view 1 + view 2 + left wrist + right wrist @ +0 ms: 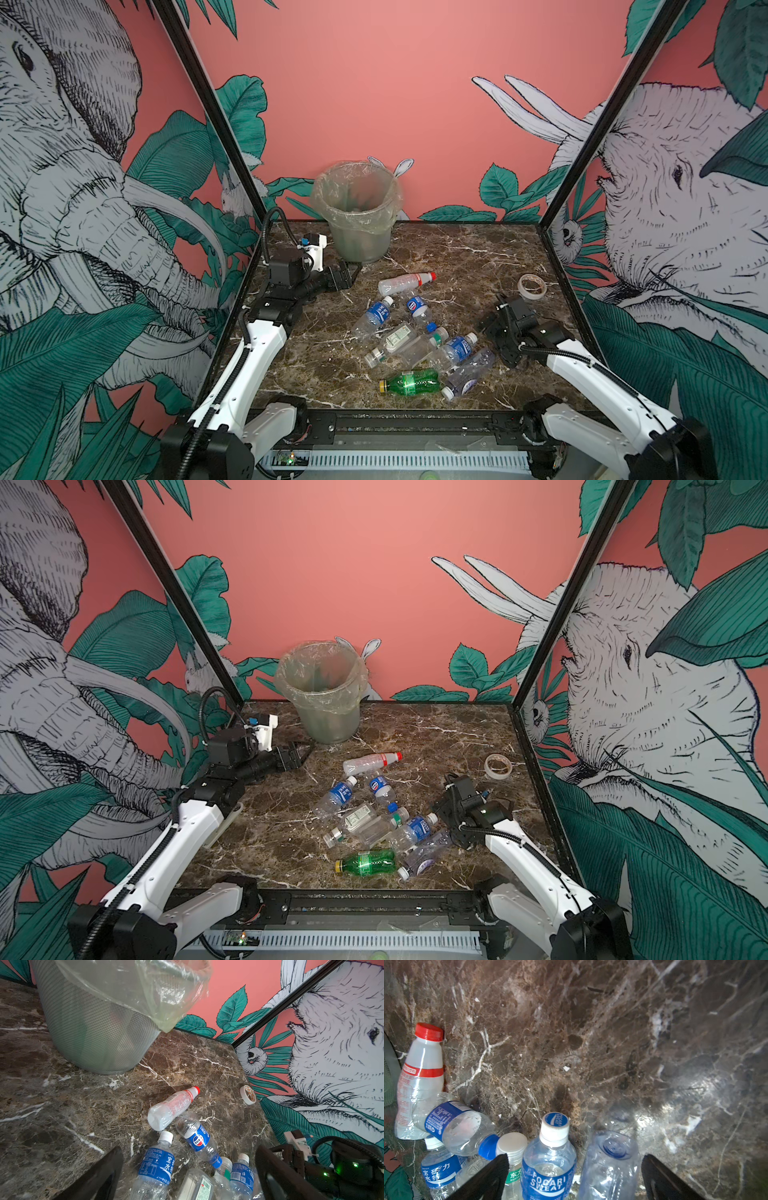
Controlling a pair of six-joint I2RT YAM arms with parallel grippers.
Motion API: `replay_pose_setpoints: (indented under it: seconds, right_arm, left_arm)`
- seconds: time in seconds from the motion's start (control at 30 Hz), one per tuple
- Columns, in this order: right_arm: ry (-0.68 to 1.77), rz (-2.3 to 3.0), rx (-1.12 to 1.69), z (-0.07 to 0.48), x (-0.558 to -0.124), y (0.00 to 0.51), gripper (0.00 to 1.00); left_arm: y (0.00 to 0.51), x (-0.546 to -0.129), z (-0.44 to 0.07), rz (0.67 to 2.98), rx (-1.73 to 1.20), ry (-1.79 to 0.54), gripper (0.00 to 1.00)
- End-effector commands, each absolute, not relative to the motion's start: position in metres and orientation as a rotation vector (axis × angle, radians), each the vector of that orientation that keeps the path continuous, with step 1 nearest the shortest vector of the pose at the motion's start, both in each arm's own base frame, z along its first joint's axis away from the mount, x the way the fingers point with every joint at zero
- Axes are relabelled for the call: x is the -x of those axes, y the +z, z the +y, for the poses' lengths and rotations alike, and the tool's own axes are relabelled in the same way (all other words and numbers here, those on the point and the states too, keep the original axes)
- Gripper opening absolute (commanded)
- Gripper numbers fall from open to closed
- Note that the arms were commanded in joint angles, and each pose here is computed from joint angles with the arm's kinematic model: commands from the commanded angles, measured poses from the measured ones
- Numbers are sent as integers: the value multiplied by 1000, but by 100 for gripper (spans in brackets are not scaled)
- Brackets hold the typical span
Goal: Throw the plastic bottles in the bin
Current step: 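Lower the right gripper onto a clear blue-capped bottle and grasp it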
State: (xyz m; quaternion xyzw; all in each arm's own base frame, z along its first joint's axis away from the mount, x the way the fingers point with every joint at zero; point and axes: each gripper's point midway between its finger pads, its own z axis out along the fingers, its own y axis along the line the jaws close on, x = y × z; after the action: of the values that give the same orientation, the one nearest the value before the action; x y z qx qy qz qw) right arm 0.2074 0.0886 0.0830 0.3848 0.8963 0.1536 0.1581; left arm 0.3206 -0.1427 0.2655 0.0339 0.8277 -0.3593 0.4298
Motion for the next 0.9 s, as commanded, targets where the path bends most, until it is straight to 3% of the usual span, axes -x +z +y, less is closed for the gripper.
replay_pose_setpoints:
  seconds: [0.0, 0.4, 0.87]
  right_arm:
    - [409, 2563, -1209, 81, -191, 72, 98]
    - [407, 2612, -1267, 80, -168, 53, 86]
    - [488, 2636, -1271, 107, -175, 28, 81]
  left_arm:
    - [261, -316, -140, 2073, -88, -875, 99]
    - [259, -315, -141, 2102, -81, -883, 99]
    - [249, -318, -143, 2136, -78, -896, 99]
